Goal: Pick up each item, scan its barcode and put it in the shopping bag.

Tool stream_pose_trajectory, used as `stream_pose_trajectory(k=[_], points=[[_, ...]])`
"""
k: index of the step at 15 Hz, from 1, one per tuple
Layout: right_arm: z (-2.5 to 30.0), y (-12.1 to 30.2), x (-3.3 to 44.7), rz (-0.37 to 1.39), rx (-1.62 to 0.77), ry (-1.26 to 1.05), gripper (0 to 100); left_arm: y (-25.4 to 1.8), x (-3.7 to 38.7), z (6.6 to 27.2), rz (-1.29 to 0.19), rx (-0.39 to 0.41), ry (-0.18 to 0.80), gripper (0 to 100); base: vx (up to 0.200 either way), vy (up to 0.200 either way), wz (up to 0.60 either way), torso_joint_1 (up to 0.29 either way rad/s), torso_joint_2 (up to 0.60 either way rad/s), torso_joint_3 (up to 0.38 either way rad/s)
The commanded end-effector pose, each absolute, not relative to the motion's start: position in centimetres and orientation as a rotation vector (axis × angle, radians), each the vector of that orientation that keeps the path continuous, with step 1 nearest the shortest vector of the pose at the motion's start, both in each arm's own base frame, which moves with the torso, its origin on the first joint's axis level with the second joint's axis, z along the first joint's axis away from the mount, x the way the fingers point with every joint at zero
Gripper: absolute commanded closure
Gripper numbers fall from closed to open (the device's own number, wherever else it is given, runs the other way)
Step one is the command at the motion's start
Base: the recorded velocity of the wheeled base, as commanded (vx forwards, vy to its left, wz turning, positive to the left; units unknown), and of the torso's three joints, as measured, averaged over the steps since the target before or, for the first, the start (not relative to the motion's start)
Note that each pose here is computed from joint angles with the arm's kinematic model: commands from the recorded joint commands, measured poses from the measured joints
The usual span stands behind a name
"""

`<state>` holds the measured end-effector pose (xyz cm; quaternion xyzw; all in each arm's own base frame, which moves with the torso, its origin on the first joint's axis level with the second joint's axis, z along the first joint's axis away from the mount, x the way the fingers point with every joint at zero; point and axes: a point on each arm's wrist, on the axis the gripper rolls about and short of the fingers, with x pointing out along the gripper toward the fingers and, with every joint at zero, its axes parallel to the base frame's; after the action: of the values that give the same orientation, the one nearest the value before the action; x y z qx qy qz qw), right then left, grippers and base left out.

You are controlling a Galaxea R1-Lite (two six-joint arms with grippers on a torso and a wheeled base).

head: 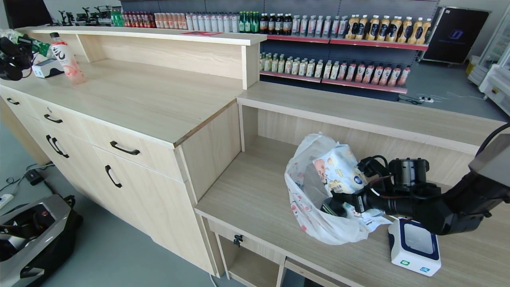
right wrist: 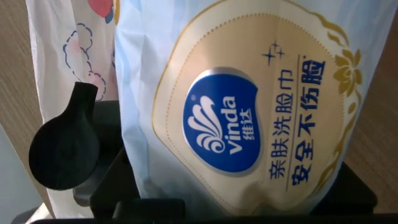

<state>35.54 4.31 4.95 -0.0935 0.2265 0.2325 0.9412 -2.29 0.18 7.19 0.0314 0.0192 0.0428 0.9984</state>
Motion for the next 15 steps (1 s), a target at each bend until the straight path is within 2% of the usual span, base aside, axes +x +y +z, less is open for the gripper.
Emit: stream_pose_trajectory(k=[1,10,15], points=[[4.6,4.3,35.7,0.476,-0.194,0.468,100,0.2,-2.3,7.2,0.086,0.063,0.038,0,0.0,0.0,0.0,0.0,0.0,0.0],[5.6,6.0,38.5,0.492,-0.163,0.389,100,0.2,-2.3,7.2,0.086,0.063,0.038,0,0.0,0.0,0.0,0.0,0.0,0.0],[4.2,6.3,38.4,0.503,-0.168,0.426,100,0.2,-2.3,7.2,0.086,0.063,0.038,0,0.0,0.0,0.0,0.0,0.0,0.0]])
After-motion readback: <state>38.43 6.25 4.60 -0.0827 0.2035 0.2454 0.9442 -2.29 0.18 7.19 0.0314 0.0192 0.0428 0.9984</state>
